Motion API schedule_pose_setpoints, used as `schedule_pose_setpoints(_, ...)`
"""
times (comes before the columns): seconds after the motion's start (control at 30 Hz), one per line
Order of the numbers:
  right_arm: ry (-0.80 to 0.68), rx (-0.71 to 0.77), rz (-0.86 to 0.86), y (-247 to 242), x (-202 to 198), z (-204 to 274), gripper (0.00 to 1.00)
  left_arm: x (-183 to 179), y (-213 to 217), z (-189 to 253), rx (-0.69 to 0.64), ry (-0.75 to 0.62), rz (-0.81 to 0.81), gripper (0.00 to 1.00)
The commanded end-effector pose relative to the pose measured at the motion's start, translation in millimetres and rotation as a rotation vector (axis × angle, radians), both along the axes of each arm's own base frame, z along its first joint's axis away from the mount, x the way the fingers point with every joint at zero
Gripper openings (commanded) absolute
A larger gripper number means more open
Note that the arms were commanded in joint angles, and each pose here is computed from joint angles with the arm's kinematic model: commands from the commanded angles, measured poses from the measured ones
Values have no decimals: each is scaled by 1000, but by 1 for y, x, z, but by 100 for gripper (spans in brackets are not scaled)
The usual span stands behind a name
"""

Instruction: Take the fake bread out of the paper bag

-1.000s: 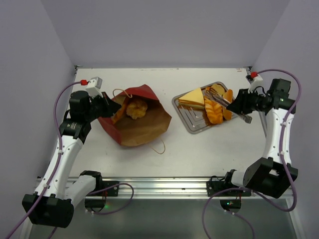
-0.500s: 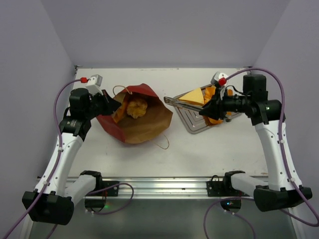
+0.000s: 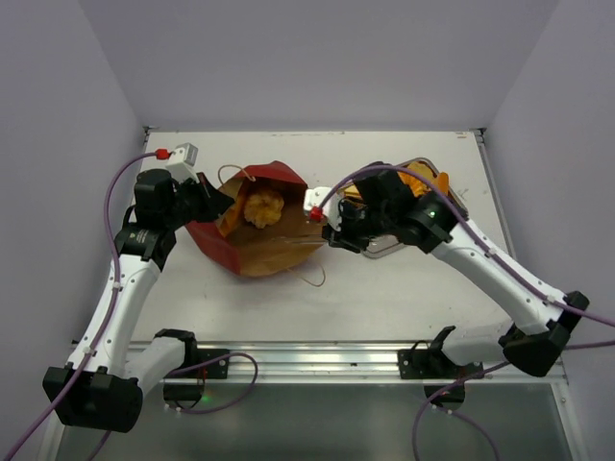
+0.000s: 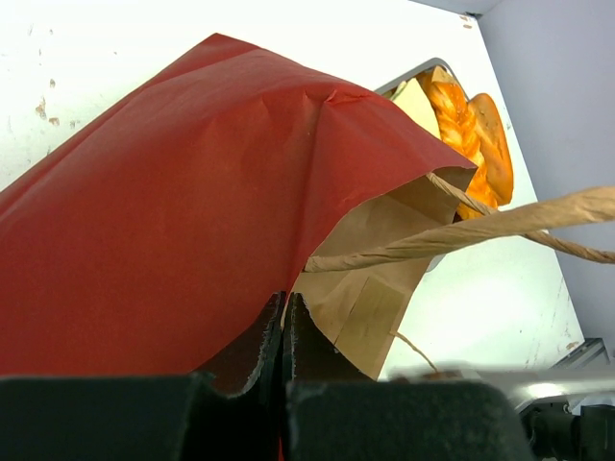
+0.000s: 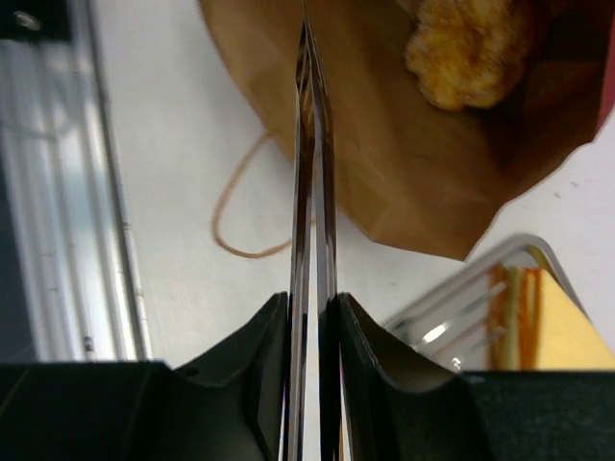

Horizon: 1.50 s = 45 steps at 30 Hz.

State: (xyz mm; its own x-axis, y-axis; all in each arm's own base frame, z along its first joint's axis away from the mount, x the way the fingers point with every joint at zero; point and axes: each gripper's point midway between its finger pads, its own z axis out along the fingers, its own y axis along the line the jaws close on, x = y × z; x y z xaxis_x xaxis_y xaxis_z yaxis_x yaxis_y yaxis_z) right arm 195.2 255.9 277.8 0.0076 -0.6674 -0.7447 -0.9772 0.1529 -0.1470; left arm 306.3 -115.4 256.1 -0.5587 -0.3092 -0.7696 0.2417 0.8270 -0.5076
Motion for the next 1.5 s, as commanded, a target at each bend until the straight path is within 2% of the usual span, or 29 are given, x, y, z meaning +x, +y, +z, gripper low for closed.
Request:
schedule_pose_setpoints(0.0,-289,-90,-213,10,65,21,30,0,-1,14,-15,-26,-4,0)
schedule_pose_setpoints(0.2,-496,-222,-292,48,99,7,32,-1,-2,13,-27,-19,0,0)
schedule_pose_setpoints(0.33,-552,-267,-303,64,109,-2,34,0,-3,15,-31,-23,-2,0)
schedule_pose_setpoints(0.97,-580,-328,-296,80,121,-19,45,0,-5,11,-31,-33,-19,0)
schedule_pose_setpoints(1.47,-575,-354,-306,89,129,-30,46,0,-6,12,-30,-36,-27,0)
